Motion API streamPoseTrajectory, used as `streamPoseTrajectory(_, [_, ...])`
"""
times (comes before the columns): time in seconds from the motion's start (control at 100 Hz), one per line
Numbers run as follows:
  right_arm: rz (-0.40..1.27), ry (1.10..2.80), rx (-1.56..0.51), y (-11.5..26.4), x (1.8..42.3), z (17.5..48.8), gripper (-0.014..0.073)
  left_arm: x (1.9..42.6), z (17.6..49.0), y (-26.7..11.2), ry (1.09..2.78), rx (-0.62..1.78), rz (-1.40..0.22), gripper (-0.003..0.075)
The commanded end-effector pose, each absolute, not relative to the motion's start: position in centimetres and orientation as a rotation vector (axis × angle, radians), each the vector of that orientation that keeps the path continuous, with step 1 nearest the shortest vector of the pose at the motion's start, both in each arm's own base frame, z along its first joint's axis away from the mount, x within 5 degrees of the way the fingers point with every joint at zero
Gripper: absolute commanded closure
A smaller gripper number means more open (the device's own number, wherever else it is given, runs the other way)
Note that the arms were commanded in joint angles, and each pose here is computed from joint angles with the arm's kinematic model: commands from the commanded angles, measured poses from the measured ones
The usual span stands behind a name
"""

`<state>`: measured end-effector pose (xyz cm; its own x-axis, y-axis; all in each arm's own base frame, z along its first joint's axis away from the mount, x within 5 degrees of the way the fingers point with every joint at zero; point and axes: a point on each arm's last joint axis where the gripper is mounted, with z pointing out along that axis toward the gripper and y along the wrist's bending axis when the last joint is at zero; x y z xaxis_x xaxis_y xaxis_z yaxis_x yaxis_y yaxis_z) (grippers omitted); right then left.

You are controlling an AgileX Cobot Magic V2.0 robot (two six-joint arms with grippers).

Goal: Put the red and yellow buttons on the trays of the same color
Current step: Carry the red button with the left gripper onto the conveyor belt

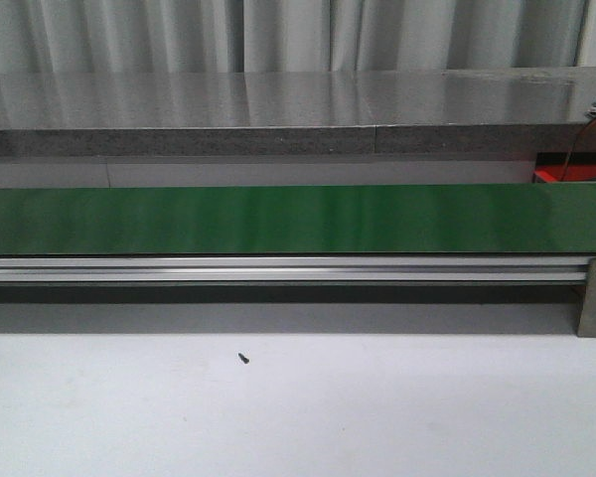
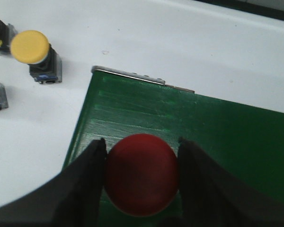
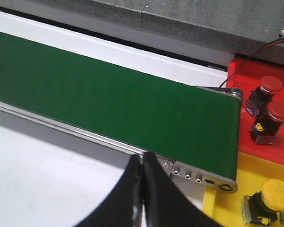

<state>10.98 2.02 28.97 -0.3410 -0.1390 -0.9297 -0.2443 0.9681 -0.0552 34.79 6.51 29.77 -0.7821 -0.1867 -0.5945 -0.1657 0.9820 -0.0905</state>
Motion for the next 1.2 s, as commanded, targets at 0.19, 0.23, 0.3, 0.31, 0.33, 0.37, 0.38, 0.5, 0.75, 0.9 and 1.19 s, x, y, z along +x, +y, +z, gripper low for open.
streamPoseTrajectory(0.19, [0.096, 1.844, -0.239, 1.8, 11.2, 30.3, 0.0691, 35.0, 30.6, 4.7, 2.336, -0.193, -0.044, 0.0587])
streamPoseTrajectory(0.23, [0.096, 1.844, -0.239, 1.8, 11.2, 30.3, 0.0691, 35.0, 30.2, 4.8, 2.336, -0.195, -0.043, 0.0587])
streamPoseTrajectory(0.3, [0.096, 1.844, -0.239, 1.8, 11.2, 30.3, 0.0691, 34.9, 29.9, 4.8, 2.334, -0.197, -0.04, 0.0587])
streamPoseTrajectory(0.31, [0.096, 1.844, -0.239, 1.8, 11.2, 30.3, 0.0691, 34.9, 29.9, 4.8, 2.331, -0.197, -0.04, 0.0587])
streamPoseTrajectory(0.33, [0.096, 1.844, -0.239, 1.8, 11.2, 30.3, 0.0691, 34.9, 29.7, 4.8, 2.334, -0.198, -0.04, 0.0587])
streamPoseTrajectory(0.37, [0.096, 1.844, -0.239, 1.8, 11.2, 30.3, 0.0691, 34.9, 29.7, 4.8, 2.329, -0.199, -0.038, 0.0587])
streamPoseTrajectory(0.38, [0.096, 1.844, -0.239, 1.8, 11.2, 30.3, 0.0691, 34.9, 29.6, 4.8, 2.329, -0.199, -0.038, 0.0587])
streamPoseTrajectory(0.5, [0.096, 1.844, -0.239, 1.8, 11.2, 30.3, 0.0691, 34.9, 29.4, 4.8, 2.326, -0.201, -0.036, 0.058])
streamPoseTrajectory(0.75, [0.096, 1.844, -0.239, 1.8, 11.2, 30.3, 0.0691, 35.4, 28.0, 4.8, 2.387, -0.205, -0.045, 0.0481])
streamPoseTrajectory(0.9, [0.096, 1.844, -0.239, 1.8, 11.2, 30.3, 0.0691, 35.4, 28.3, 4.8, 2.379, -0.205, -0.046, 0.0254])
streamPoseTrajectory(1.19, [0.096, 1.844, -0.239, 1.8, 11.2, 30.3, 0.0691, 33.8, 31.8, 4.5, 2.266, -0.203, -0.05, 0.012])
